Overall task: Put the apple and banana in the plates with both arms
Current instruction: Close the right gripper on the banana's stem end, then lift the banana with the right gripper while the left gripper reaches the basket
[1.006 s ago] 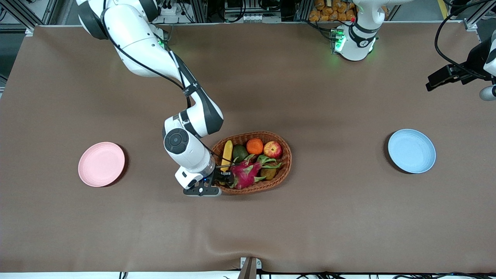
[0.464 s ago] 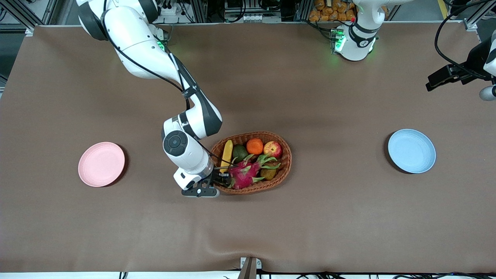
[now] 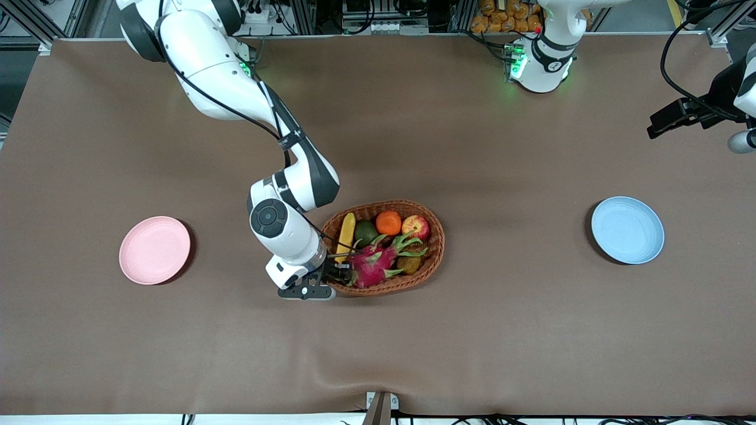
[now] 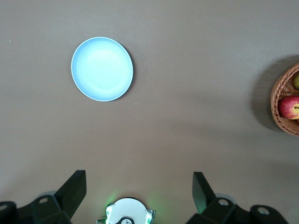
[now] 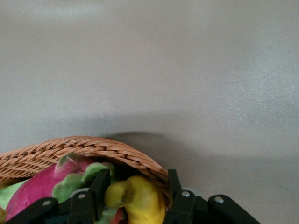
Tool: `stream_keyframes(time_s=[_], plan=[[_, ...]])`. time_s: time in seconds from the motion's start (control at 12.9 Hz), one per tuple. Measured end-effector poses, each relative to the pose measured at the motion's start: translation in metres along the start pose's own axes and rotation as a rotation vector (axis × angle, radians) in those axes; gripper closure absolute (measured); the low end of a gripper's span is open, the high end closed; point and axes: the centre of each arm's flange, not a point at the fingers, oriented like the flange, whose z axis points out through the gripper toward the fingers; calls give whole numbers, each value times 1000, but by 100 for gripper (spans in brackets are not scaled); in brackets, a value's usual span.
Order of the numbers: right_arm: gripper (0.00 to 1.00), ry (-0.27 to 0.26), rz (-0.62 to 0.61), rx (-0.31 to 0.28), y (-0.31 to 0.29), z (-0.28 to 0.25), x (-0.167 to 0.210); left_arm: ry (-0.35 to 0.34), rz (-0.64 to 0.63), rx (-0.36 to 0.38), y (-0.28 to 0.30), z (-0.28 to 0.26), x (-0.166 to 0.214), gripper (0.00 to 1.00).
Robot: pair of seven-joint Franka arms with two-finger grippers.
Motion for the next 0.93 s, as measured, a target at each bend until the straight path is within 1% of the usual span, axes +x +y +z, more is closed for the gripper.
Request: stream_keyframes(time_s=[0.23, 0.39, 0.62, 0.7, 0.77, 0.85, 0.93], plan=[[44, -1, -2, 0, -1, 0, -1, -11, 25, -6, 14, 4, 0, 0], [45, -4, -4, -1, -2, 0, -2, -34, 67, 0, 37, 17, 2, 0], [54, -4, -7, 1, -5, 0, -2, -48, 149, 8, 86, 44, 13, 0], [54, -5, -7, 1, -5, -1, -3, -61, 171, 13, 100, 55, 16, 0], [57, -9, -9, -1, -6, -2, -3, -74, 190, 17, 112, 66, 19, 0], [60, -17, -10, -3, -7, -3, -4, -86, 208, 21, 124, 75, 22, 0], [68, -25, -12, -6, -9, -5, -5, -93, 225, 24, 136, 82, 24, 0]])
